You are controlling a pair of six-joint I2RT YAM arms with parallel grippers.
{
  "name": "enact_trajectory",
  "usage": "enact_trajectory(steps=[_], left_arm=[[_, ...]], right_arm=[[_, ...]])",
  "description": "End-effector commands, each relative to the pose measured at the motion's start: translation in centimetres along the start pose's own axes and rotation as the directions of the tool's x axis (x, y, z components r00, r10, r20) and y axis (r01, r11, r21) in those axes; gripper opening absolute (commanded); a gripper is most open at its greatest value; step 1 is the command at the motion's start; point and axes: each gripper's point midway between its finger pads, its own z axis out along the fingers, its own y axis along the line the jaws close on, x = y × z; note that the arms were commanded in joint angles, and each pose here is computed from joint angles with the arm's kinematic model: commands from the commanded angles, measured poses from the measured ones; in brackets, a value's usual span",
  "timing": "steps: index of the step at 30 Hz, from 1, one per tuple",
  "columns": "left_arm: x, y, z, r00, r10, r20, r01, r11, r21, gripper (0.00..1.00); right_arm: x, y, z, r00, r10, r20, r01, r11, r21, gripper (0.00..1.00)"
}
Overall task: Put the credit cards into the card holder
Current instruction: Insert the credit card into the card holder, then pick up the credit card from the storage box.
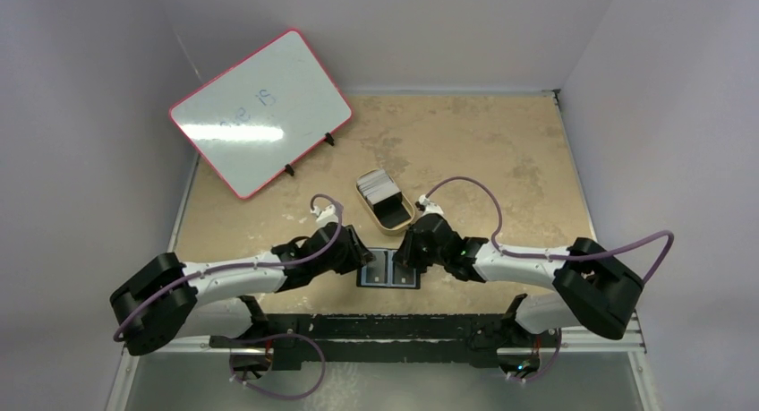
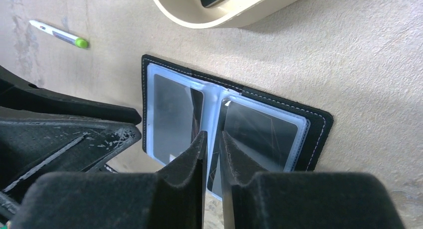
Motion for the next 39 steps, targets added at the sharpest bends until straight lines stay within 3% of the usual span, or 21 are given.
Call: enact_trajectory(steps=[1,13,39], left_arm=[[-1.8,-3.9,-1.4,0.999,-0.010,0.047,0.005,0.996,0.094,0.35],[-1.6,-1.1,0.4,0.997,0.042,0.066,-0.041,0.999,-0.017,0.36],[-0.4,-1.1,1.5,0.999,0.040,0.023,-0.041,0.999,0.012,0.39]], right_arm=[[-1.1,1.3,-0.7,0.999,-0.013,0.032,0.014,0.999,-0.030,0.16],[-1.1,2.2,-0.5,1.000,-0.020,0.020,0.021,0.998,-0.059,0.15],[0.3,1.7,0.8,0.999,-0.024,-0.021,0.023,0.998,-0.055,0.14]])
